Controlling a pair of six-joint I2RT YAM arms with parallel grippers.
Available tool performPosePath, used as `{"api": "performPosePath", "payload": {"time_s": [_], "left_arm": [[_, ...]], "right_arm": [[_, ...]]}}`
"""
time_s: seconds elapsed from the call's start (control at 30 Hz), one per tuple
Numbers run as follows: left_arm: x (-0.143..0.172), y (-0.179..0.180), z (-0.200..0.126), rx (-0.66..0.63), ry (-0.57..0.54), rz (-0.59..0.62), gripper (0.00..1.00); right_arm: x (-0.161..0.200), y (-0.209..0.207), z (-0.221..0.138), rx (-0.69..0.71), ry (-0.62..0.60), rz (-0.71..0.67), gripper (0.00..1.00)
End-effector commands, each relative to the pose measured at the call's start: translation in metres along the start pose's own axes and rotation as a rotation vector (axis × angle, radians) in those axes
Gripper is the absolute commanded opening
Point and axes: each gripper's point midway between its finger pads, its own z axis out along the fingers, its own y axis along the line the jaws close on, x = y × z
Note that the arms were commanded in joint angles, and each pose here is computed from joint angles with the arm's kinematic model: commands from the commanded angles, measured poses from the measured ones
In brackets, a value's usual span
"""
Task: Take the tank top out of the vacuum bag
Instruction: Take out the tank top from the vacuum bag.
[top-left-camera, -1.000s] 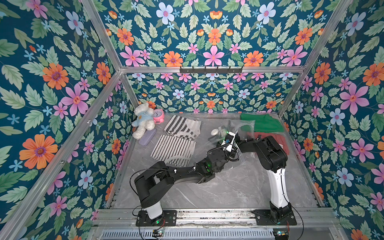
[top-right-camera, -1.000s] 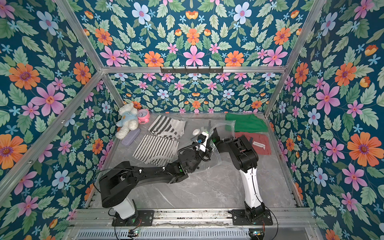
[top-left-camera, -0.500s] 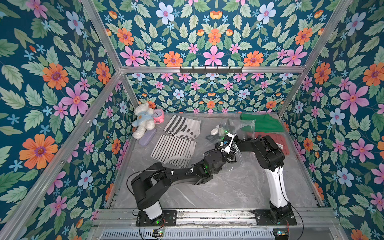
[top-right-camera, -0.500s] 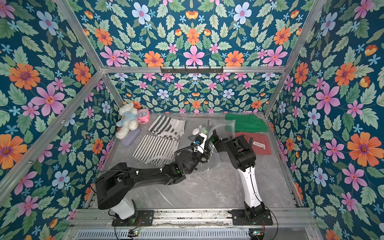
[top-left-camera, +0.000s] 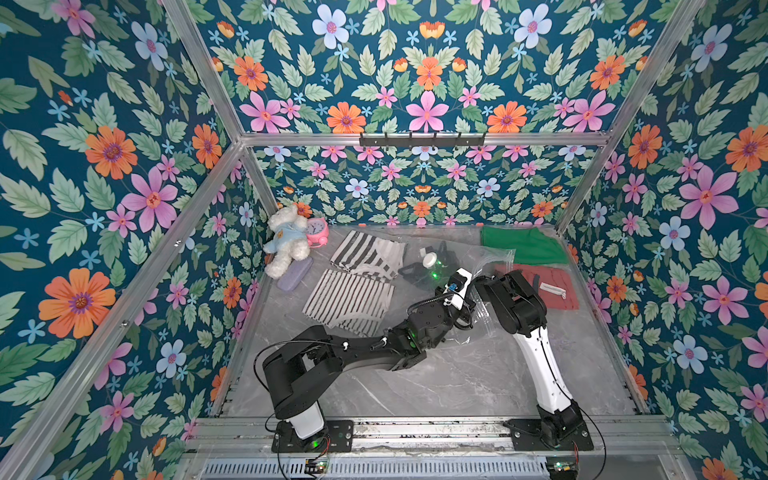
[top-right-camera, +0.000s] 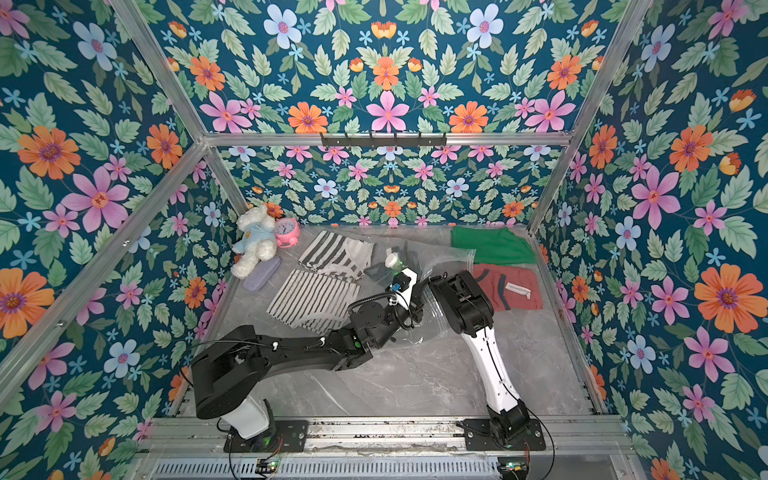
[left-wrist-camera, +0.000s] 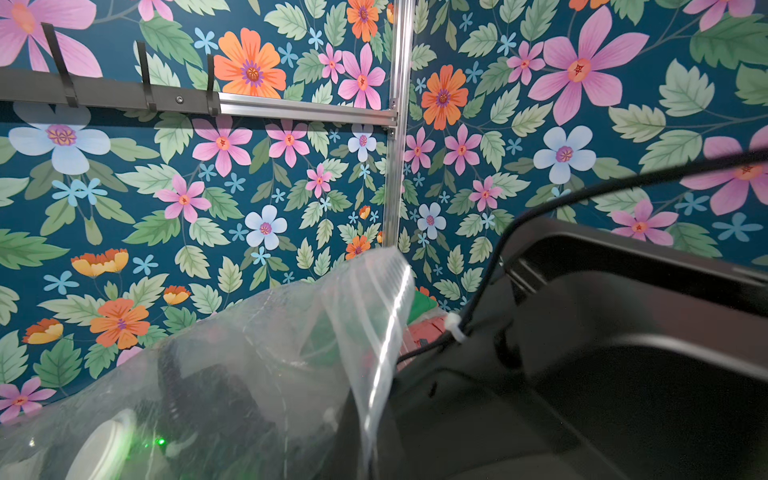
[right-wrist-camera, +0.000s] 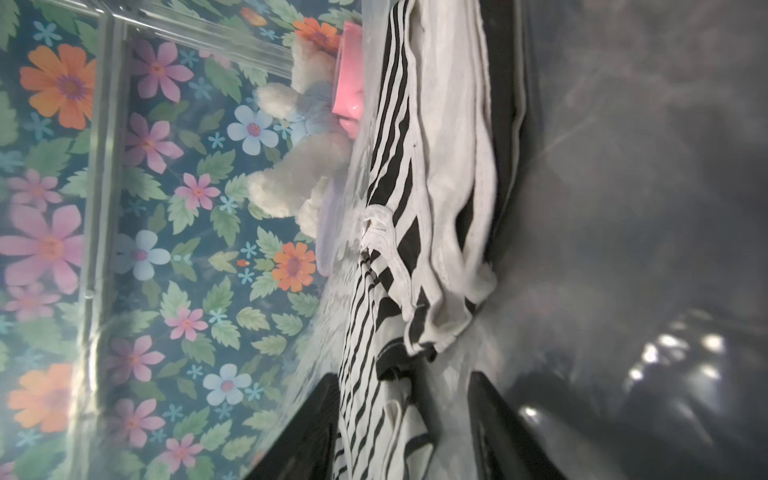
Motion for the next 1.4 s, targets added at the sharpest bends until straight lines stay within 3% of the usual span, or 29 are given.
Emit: {"api": "performPosePath", "payload": {"time_s": [0.0,0.43,0.7,1.03,1.27,1.37], "left_arm": [[-0.015,-0.004,0.001,0.023,-0.061,-0.025,0.0],[-0.011,-0.002,-0.004,0.017,-0.061,-0.038,0.0],[-0.008,0.0,-0.006,0.006,-0.06,-0.041,0.0],[-0.007,0.006,-0.007,-0.026,-0.06,-0.03,0.0],[0.0,0.022,-0.003,-0.132,-0.035,-0.015,0.0],[0.001,0.03,-0.004,-0.177,-0.031,-0.008,0.0]], "right_arm": [[0.002,-0.032,0.005,0.106,-0.028,0.06,0.53],[-0.004,-0.026,0.039,0.095,-0.033,0.094,0.51],[-0.012,-0.012,0.047,0.085,-0.038,0.076,0.42],[-0.011,-0.026,0.058,0.24,-0.011,0.042,0.15],[-0.011,-0.007,0.052,0.197,0.002,-0.012,0.01],[-0.011,0.007,0.042,0.173,-0.009,-0.061,0.0]]}}
